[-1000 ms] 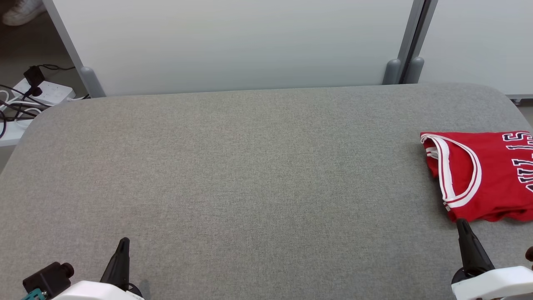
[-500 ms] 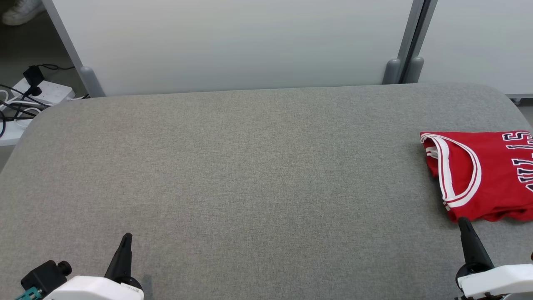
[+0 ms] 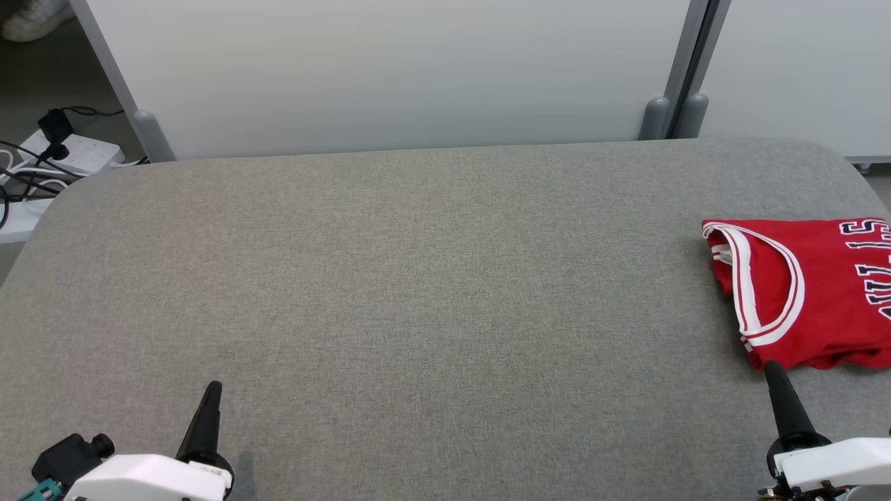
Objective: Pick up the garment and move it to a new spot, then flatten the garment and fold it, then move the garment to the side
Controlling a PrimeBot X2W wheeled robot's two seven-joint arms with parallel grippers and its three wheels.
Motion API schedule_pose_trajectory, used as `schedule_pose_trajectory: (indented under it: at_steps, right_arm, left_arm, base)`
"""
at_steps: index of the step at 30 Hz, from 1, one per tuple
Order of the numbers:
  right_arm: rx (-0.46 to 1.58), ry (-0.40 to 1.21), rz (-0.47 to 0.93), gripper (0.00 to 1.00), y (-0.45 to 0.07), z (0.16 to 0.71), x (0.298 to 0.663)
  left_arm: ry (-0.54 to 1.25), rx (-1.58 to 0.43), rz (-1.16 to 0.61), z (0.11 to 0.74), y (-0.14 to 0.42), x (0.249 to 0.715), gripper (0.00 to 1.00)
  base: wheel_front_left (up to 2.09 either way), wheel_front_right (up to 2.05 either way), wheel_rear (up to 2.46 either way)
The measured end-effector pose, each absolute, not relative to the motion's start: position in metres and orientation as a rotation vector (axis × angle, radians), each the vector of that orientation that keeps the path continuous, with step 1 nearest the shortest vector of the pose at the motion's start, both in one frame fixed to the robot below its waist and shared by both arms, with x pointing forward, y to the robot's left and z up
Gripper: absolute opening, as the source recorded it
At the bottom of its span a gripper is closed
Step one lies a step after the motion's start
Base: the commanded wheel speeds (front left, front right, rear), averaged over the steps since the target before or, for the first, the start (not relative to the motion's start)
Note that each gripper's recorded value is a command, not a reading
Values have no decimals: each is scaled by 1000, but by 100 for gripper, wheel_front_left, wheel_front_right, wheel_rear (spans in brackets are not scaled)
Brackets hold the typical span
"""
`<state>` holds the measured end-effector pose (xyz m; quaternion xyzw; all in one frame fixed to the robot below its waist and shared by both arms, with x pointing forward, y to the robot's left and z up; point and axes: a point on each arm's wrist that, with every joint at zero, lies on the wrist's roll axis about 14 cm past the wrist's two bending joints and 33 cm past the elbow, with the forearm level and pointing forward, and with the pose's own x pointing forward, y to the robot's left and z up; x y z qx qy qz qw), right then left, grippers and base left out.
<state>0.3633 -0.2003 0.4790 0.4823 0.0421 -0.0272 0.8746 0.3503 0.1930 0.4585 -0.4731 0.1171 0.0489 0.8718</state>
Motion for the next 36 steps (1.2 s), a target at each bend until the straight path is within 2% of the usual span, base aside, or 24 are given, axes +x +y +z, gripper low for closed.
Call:
schedule_pose_trajectory:
  at_steps: [36]
  right_arm:
    - [1407,57,-80,0,-204,480,371]
  left_arm:
    - [161,-1399,82,468,190,366,0]
  base:
    - [0,0,0]
